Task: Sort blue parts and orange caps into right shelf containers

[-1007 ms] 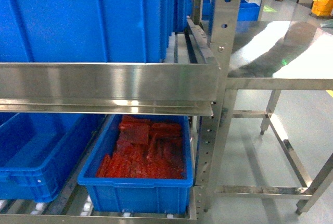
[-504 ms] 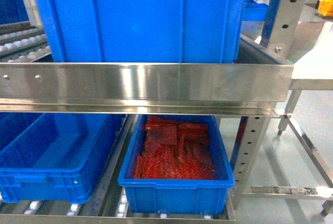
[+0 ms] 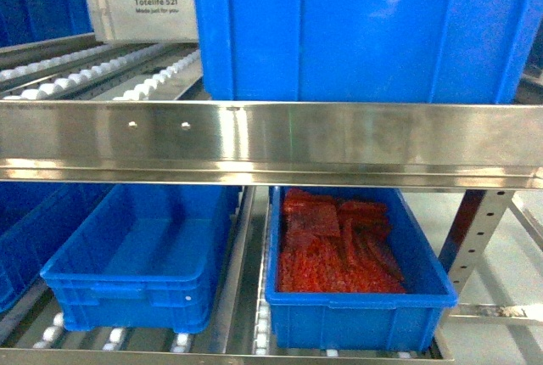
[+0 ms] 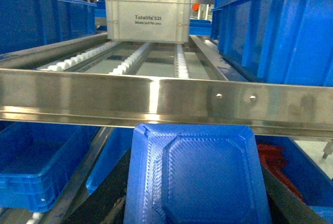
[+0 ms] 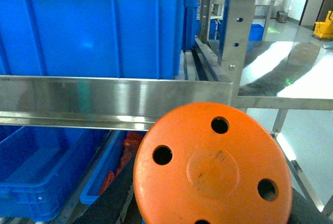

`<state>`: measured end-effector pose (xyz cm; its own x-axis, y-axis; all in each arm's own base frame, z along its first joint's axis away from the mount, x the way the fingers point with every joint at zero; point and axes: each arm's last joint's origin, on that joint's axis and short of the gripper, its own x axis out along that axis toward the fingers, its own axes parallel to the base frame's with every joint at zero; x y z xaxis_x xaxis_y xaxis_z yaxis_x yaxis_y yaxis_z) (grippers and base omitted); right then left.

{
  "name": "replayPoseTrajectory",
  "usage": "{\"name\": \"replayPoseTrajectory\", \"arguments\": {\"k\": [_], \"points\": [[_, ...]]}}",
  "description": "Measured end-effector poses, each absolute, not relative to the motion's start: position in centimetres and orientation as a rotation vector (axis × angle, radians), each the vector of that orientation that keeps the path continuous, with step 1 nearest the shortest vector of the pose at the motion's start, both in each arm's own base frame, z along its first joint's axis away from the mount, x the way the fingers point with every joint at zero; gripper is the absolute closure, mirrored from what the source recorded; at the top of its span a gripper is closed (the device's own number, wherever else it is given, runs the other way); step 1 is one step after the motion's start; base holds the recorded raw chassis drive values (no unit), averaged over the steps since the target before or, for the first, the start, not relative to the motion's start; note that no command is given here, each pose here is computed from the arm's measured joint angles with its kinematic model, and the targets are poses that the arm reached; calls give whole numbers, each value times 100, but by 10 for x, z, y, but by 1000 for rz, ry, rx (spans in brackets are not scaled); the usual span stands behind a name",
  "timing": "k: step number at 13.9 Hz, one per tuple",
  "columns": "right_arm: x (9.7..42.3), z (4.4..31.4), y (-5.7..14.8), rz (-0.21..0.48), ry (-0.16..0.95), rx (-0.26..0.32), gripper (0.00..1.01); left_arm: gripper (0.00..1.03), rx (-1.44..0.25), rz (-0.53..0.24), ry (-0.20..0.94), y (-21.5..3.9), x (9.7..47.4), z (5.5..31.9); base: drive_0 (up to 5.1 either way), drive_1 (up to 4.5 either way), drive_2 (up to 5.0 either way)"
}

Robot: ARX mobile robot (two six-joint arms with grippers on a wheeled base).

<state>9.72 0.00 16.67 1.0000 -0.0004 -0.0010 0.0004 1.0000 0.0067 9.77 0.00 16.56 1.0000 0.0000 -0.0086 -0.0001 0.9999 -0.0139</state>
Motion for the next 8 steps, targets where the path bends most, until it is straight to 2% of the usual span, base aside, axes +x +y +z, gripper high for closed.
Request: {"name": "replayPoseTrajectory", "arguments": {"k": [8], "points": [[97, 167, 0, 0, -1, 6, 57, 61, -14, 1, 7, 0, 98, 166, -505, 240, 240]]}}
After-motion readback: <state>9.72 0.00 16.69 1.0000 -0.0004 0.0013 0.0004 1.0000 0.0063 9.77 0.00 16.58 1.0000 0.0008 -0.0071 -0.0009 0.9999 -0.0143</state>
